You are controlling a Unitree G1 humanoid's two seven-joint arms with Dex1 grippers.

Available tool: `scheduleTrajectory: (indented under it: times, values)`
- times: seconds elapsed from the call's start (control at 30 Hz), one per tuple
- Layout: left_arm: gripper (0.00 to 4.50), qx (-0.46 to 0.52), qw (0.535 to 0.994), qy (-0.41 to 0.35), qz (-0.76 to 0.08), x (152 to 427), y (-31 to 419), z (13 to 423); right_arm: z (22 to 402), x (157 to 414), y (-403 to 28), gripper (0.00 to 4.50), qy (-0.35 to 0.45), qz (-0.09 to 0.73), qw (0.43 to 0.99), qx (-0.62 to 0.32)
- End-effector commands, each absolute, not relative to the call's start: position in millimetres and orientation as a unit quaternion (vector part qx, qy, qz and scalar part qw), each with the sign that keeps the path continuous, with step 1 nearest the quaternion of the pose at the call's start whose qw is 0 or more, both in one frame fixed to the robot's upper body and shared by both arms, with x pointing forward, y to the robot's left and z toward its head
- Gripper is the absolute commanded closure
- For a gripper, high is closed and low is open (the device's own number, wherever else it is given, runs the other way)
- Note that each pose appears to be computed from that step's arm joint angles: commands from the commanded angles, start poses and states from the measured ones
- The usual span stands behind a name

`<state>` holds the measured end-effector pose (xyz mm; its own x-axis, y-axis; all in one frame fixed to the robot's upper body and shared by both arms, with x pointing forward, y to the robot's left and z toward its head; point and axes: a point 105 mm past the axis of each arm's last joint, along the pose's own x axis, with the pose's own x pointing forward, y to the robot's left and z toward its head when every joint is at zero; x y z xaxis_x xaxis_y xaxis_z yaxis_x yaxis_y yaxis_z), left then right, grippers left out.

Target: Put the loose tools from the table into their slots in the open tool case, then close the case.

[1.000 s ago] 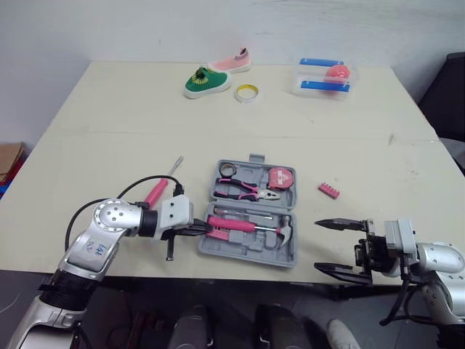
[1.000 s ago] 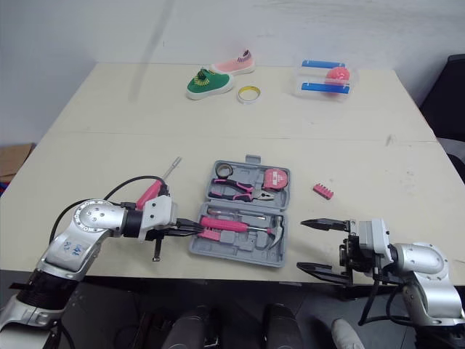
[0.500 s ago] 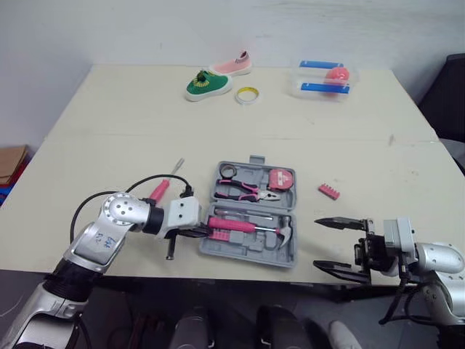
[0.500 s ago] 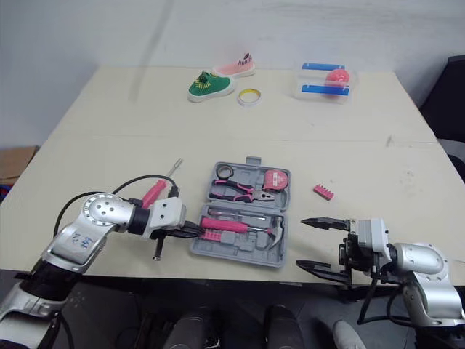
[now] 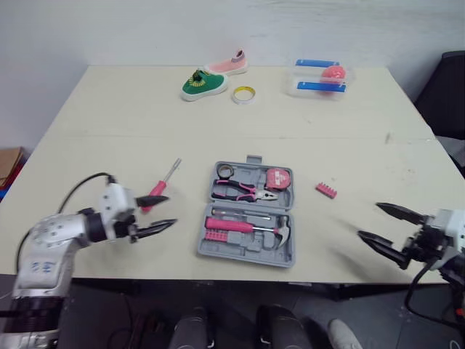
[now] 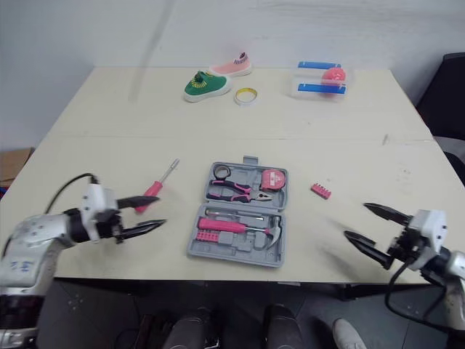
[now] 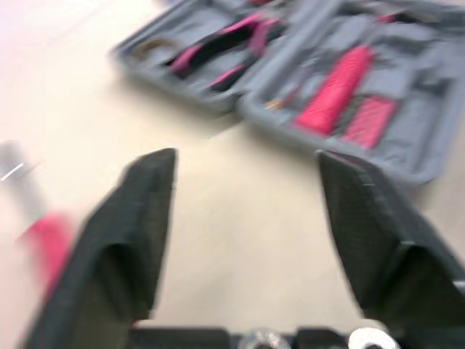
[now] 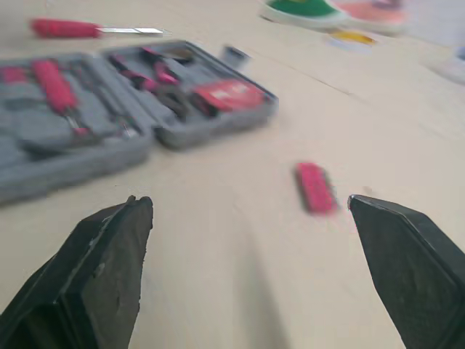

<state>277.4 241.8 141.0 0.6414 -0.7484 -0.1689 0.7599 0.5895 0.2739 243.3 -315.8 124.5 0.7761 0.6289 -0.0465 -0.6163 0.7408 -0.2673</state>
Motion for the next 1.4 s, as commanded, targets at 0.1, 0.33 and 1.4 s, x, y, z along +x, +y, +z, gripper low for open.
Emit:
scheduleTrajectory:
  times: [0.1, 0.33, 1.4]
  values:
    - [0.06, 0.143, 0.967, 0.012, -0.212, 248, 348, 143, 122, 227, -383, 0.00, -0.009, 0.168, 0.970, -0.173]
    - [0.06, 0.133, 0.987, 0.005, -0.093, 221, 394, 148, 110, 220, -399, 0.00, 0.012, 0.126, 0.977, -0.171]
    - [0.06, 0.108, 0.788, -0.052, -0.604, 236, 144, 211, 121, 371, -242, 0.00, 0.065, 0.420, 0.896, -0.130]
